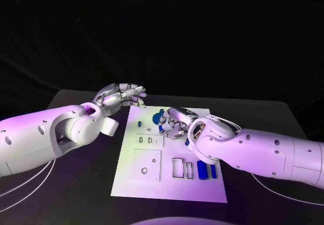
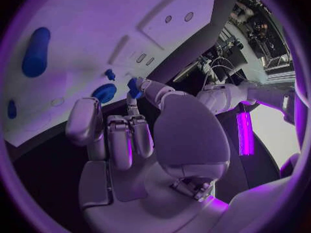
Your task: Assemble the parts on the task board
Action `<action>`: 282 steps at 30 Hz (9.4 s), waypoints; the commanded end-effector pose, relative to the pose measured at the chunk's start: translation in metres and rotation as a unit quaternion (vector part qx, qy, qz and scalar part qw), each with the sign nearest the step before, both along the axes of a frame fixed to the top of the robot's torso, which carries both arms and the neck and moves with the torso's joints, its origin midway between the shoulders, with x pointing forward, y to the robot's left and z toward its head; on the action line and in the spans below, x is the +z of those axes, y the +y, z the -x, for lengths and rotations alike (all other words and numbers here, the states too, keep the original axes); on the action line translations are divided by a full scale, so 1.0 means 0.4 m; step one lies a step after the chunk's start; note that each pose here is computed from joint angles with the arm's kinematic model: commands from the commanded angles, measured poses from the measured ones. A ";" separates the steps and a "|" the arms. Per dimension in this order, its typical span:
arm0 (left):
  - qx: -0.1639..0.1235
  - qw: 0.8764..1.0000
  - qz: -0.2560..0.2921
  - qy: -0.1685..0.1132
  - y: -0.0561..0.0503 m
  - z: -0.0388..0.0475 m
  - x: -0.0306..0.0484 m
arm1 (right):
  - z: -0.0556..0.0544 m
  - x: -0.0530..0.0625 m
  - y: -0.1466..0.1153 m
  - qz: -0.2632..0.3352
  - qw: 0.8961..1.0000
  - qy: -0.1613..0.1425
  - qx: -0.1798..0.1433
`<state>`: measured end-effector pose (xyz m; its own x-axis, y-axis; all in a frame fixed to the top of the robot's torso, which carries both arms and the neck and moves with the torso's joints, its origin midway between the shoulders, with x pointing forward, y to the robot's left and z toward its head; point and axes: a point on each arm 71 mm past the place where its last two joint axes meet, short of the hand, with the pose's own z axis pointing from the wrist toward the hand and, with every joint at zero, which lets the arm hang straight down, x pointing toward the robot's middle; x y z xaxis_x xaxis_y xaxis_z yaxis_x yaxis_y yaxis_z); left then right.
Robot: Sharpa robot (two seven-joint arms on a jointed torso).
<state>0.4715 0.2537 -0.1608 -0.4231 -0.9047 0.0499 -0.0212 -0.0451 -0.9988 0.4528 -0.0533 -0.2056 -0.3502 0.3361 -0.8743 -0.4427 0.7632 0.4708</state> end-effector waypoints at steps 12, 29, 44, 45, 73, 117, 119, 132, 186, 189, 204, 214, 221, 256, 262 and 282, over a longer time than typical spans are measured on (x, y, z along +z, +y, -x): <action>-0.002 1.000 0.002 -0.006 -0.012 0.001 0.004 | 0.022 -0.041 0.064 0.063 0.997 -0.019 0.025; -0.015 1.000 0.008 -0.008 -0.021 0.001 0.005 | 0.038 -0.071 0.095 0.075 0.996 -0.018 0.036; -0.014 1.000 0.008 -0.007 -0.018 0.002 0.005 | 0.037 -0.082 0.086 0.080 0.996 -0.017 0.036; -0.014 1.000 0.008 -0.007 -0.018 0.002 0.005 | 0.037 -0.082 0.085 0.080 0.996 -0.017 0.036; -0.015 1.000 0.006 -0.005 -0.016 0.000 0.003 | 0.034 -0.083 0.071 0.079 0.996 -0.020 0.031; -0.052 0.967 -0.240 0.068 0.023 -0.013 -0.063 | 0.045 0.044 -0.132 -0.092 0.992 0.074 0.045; -0.065 0.952 -0.286 0.089 0.020 -0.010 -0.074 | 0.041 0.053 -0.169 -0.105 0.988 0.105 0.029; -0.143 0.843 -0.503 0.129 -0.053 -0.030 -0.055 | -0.002 0.097 -0.330 -0.125 0.981 0.139 -0.048; -0.204 0.781 -0.564 0.174 -0.206 -0.060 -0.107 | -0.051 0.112 -0.380 -0.084 0.988 0.099 -0.082; -0.206 0.780 -0.564 0.174 -0.207 -0.060 -0.108 | -0.052 0.112 -0.380 -0.084 0.988 0.099 -0.082; -0.209 0.780 -0.563 0.174 -0.215 -0.059 -0.110 | -0.054 0.110 -0.378 -0.081 0.988 0.102 -0.081; -0.210 0.780 -0.563 0.175 -0.222 -0.063 -0.113 | -0.055 0.109 -0.376 -0.080 0.988 0.104 -0.079; -0.211 0.778 -0.565 0.178 -0.221 -0.066 -0.117 | -0.055 0.108 -0.376 -0.079 0.988 0.106 -0.079; -0.233 0.768 -0.568 0.183 -0.231 -0.061 -0.125 | -0.056 0.106 -0.372 -0.076 0.988 0.109 -0.076; -0.229 0.770 -0.567 0.183 -0.231 -0.062 -0.124 | -0.057 0.106 -0.372 -0.076 0.988 0.109 -0.076; -0.228 0.773 -0.563 0.184 -0.234 -0.062 -0.124 | -0.058 0.104 -0.370 -0.073 0.988 0.112 -0.074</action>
